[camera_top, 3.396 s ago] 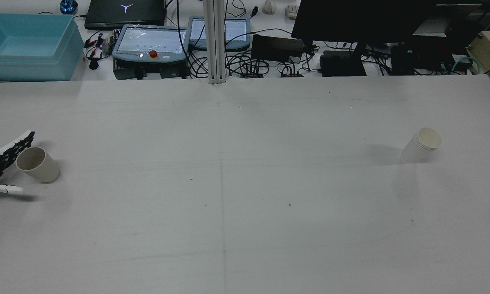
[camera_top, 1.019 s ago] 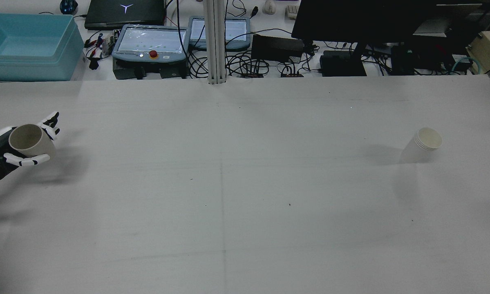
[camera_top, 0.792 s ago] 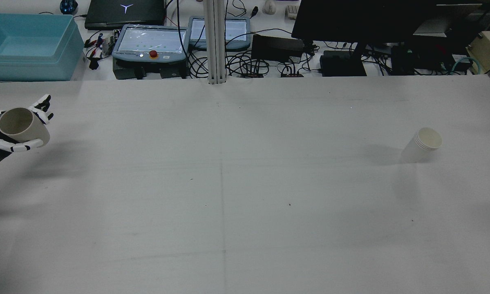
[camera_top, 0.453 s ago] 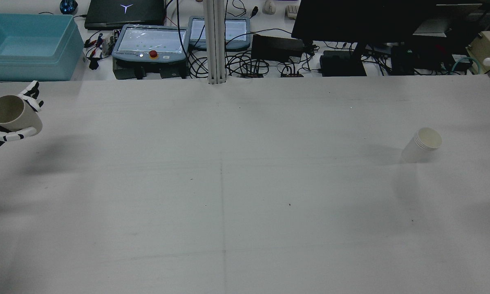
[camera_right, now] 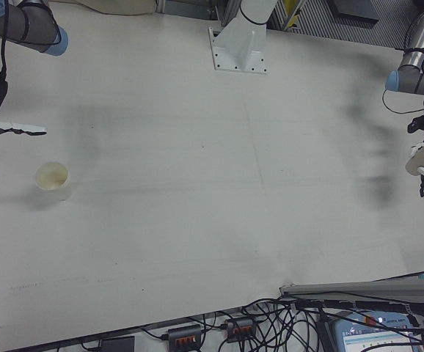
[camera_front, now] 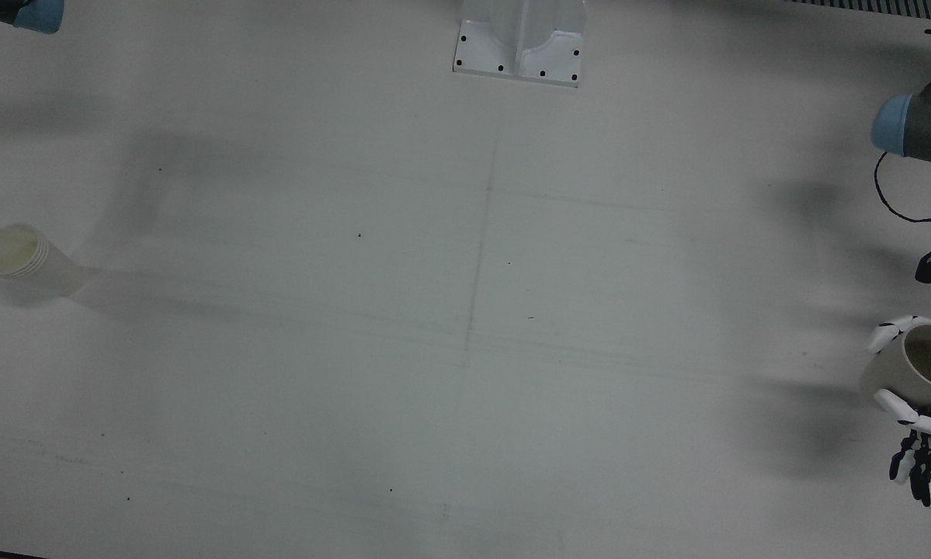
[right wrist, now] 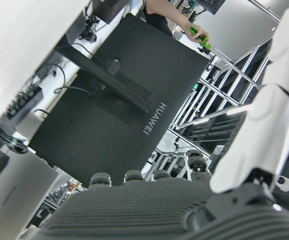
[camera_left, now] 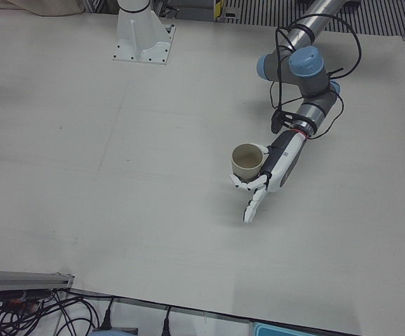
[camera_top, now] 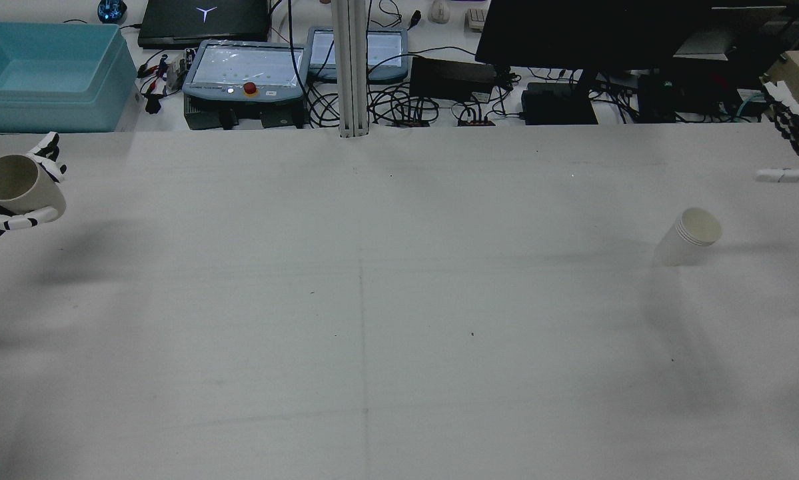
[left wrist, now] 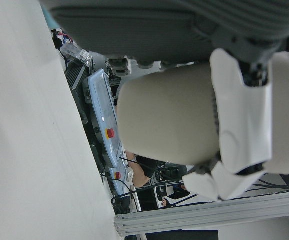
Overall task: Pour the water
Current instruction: 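Move the right hand to the other white paper cup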
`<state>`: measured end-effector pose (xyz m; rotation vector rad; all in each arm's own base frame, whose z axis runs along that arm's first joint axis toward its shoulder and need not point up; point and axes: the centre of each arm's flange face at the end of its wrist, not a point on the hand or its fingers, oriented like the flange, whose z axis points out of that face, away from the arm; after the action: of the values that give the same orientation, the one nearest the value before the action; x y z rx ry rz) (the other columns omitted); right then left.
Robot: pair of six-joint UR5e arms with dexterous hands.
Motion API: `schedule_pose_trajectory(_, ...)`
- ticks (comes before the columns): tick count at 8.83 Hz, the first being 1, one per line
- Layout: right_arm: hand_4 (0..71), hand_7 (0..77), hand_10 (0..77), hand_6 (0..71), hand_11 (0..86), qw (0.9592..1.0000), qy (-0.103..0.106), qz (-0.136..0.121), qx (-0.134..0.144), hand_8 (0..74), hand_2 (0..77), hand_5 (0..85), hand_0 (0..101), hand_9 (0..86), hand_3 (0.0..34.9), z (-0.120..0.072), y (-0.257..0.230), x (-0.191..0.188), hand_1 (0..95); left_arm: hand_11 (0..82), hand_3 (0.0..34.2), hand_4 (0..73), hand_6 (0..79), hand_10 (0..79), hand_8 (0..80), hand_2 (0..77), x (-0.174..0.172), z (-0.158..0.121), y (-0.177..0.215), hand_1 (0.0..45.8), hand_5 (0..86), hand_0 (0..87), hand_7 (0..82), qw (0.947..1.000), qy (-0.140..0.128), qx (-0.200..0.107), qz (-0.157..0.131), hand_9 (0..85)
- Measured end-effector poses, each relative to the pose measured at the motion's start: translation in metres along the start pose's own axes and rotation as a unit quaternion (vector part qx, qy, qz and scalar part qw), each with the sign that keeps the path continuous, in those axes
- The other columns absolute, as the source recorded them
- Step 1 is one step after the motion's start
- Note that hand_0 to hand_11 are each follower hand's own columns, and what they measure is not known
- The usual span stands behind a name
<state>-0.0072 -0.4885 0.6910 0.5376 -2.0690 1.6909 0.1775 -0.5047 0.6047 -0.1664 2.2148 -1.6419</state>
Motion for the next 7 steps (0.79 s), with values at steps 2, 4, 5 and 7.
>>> schedule_pose_trajectory(2, 0.5, 0.5, 0.5, 0.5, 1.1, 0.9971, 0.038, 0.064, 0.012, 0.5, 9.8, 0.5, 46, 0.5, 9.3, -0.053, -0.046, 0.033, 12.5, 6.5, 0.0, 34.9, 0.0, 3.3, 0.0, 39.8, -0.004, 0.004, 0.001, 24.5, 44.7, 54.6, 2.7, 1.0000, -0.005, 0.007, 0.002, 0.5)
schedule_pose_trajectory(4, 0.5, 0.5, 0.0, 0.5, 1.1, 0.9905, 0.044, 0.126, 0.035, 0.5, 14.7, 0.5, 45, 0.5, 9.0, -0.076, -0.095, 0.060, 13.6, 6.5, 0.0, 34.9, 0.0, 3.3, 0.0, 39.8, -0.007, 0.020, 0.008, 24.5, 44.7, 54.3, 2.2, 0.9999, -0.007, 0.009, 0.003, 0.5)
schedule_pose_trajectory(5, 0.5, 0.5, 0.0, 0.5, 1.1, 0.9895, 0.039, 0.135, 0.035, 0.5, 14.7, 0.5, 45, 0.5, 9.0, -0.066, -0.102, 0.065, 13.6, 6.5, 0.0, 34.9, 0.0, 3.3, 0.0, 39.8, -0.008, 0.024, 0.009, 24.5, 44.7, 54.3, 2.2, 0.9999, -0.008, 0.011, 0.004, 0.5)
schedule_pose_trajectory(7, 1.6, 0.5, 0.0, 0.5, 0.5, 0.9916, 0.024, 0.125, 0.025, 0.5, 14.7, 0.5, 46, 0.5, 9.0, -0.028, -0.092, 0.068, 13.6, 6.5, 0.0, 33.3, 0.0, 3.3, 0.0, 39.8, -0.007, 0.020, 0.004, 24.5, 45.8, 53.8, 1.6, 0.9998, -0.009, 0.018, 0.005, 0.5)
